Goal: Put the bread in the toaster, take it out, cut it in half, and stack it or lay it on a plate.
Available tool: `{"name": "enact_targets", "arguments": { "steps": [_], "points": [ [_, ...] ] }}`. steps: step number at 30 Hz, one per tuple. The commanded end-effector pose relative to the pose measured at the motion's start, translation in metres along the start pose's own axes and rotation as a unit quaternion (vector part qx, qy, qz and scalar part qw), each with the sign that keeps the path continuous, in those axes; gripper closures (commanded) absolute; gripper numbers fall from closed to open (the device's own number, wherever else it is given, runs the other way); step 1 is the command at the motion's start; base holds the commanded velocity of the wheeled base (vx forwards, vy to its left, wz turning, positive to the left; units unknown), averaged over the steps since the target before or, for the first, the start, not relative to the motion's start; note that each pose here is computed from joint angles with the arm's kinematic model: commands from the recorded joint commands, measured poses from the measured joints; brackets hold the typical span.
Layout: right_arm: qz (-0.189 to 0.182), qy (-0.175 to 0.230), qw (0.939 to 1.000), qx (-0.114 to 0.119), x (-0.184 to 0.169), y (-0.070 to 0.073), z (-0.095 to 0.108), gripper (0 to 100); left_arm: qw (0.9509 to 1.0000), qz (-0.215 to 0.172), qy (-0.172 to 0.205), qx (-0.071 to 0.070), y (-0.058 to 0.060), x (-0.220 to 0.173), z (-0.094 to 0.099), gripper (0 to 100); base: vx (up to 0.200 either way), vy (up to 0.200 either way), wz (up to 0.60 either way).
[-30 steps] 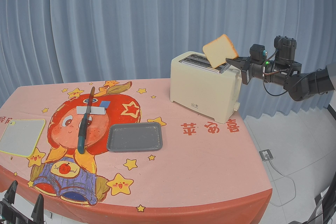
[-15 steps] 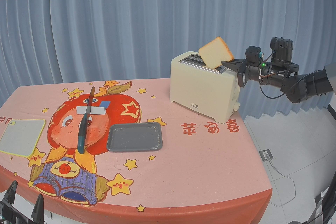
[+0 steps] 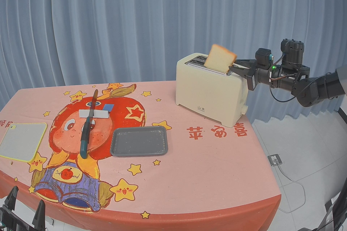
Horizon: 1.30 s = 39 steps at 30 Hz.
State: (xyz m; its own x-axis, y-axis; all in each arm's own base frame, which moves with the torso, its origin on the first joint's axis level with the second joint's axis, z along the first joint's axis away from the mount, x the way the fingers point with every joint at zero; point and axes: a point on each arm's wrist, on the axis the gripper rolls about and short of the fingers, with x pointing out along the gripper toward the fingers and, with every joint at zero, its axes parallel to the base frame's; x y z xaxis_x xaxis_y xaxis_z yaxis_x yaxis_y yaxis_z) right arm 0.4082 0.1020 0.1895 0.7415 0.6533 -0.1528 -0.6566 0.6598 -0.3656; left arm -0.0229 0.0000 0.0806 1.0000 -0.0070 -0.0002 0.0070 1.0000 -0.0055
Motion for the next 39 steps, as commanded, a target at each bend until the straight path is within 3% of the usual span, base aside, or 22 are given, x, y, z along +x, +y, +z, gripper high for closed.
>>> {"name": "enact_targets", "arguments": {
  "steps": [1, 9, 16, 19, 26, 31, 37, 39],
  "points": [
    [0.002, 0.002, 1.0000, 0.002, -0.001, 0.003, -0.001, 0, 1.0000, 0.000, 0.002, 0.000, 0.000, 0.000, -0.005, 0, 0.000, 0.000, 0.00],
    [-0.002, 0.006, 1.0000, 0.003, -0.003, 0.006, -0.003, 0, 1.0000, 0.000, 0.002, 0.000, 0.000, 0.000, -0.005, 0, 0.000, 0.000, 0.00],
    [-0.017, -0.028, 0.9995, -0.001, -0.032, 0.006, 0.038, 0, 1.0000, 0.000, 0.002, 0.000, 0.000, 0.000, -0.005, 0, 0.000, 0.000, 0.00],
    [-0.031, -0.027, 0.9991, 0.011, -0.046, 0.010, 0.045, 0, 1.0000, 0.000, 0.002, 0.000, 0.000, 0.000, -0.005, 0, 0.000, 0.000, 0.00],
    [-0.074, 0.000, 0.9954, 0.060, -0.092, 0.035, 0.051, 0, 1.0000, 0.000, 0.002, 0.000, 0.000, 0.000, -0.005, 0, 0.000, 0.000, 0.00],
    [-0.096, 0.018, 0.9886, 0.115, -0.116, 0.051, 0.046, 0, 1.0000, 0.000, 0.002, 0.000, 0.000, 0.000, -0.005, 0, 0.000, 0.000, 0.00],
    [-0.095, 0.032, 0.9850, 0.140, -0.131, 0.062, 0.038, 0, 1.0000, 0.000, 0.002, 0.000, 0.000, 0.000, -0.005, 0, 0.000, 0.000, 0.00],
    [-0.099, 0.054, 0.9824, 0.149, -0.132, 0.068, 0.027, 0, 1.0000, 0.000, 0.002, 0.000, 0.000, 0.000, -0.005, 0, 0.000, 0.000, 0.00]
  ]
}}
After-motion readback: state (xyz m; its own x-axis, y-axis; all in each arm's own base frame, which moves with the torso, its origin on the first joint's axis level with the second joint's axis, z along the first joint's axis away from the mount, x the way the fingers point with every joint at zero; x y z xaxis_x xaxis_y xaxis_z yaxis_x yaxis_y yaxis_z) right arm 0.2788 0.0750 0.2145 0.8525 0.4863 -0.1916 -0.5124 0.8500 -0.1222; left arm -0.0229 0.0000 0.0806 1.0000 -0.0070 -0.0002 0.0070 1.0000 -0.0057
